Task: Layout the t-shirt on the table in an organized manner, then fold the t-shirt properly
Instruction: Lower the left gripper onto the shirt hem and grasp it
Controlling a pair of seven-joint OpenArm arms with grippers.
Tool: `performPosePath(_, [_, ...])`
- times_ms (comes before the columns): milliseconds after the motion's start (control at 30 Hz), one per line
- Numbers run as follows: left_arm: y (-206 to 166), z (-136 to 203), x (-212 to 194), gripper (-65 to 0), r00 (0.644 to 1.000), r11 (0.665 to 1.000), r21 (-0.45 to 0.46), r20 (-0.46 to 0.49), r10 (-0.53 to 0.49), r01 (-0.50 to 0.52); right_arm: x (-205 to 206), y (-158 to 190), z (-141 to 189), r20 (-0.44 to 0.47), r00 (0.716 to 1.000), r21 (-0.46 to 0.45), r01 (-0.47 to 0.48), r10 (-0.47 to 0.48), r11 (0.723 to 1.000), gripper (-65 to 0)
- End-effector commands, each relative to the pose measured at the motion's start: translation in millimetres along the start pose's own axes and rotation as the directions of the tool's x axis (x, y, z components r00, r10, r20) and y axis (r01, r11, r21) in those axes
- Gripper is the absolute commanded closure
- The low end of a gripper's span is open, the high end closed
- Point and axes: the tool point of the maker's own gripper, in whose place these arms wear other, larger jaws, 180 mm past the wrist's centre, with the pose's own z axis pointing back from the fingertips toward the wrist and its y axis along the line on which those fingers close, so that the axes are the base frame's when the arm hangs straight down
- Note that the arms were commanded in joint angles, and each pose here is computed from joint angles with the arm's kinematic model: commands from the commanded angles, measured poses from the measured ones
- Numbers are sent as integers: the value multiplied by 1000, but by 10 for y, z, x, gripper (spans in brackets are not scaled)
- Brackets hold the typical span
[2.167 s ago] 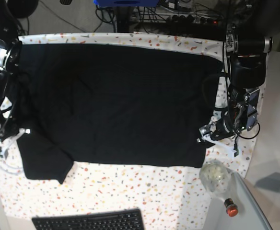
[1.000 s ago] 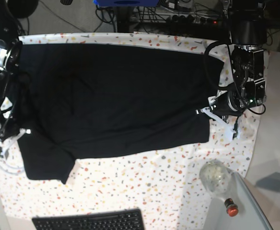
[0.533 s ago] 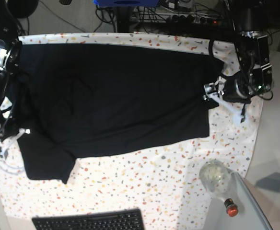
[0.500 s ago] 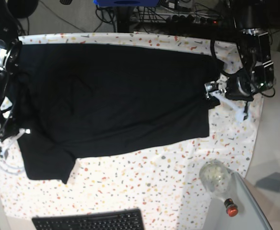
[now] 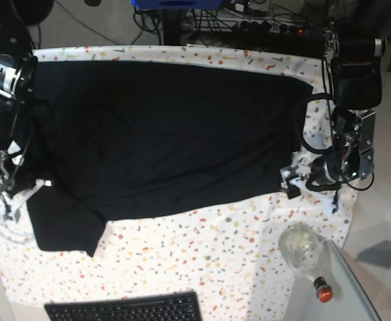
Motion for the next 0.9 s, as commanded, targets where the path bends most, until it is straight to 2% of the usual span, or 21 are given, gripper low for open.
performPosePath(0, [-16,28,263,-592,998,1000,-1,68,-16,16,268,-115,92,63,998,-21,3,-2,1000,0])
performPosePath(133, [-118,-108,254,-592,996,999,-3,66,-52,52,268,-115,92,63,998,-21,3,-2,1000,0])
performPosePath(433, [-408,-238,98,-578,998,998,-47,34,-50,51,270,-134,97,64,998,-25,3,-2,1000,0])
performPosePath(500, [-408,-239,82,-513,998,998,-49,31,-48,49,271,-143,99,64,998,-26,3,-2,1000,0])
performPosePath(633, [-395,-240,72,-341,999,998,-48,29,-46,47,272,-152,101,64,998,-28,3,-1,1000,0])
performPosePath(800, [-387,-237,77,-186,999,998,-46,30,-43,44,275,-152,102,65,998,-28,3,-1,1000,0])
performPosePath(867, [-384,-236,82,-84,999,998,-45,32,-43,44,275,-152,102,65,998,-28,3,-1,1000,0])
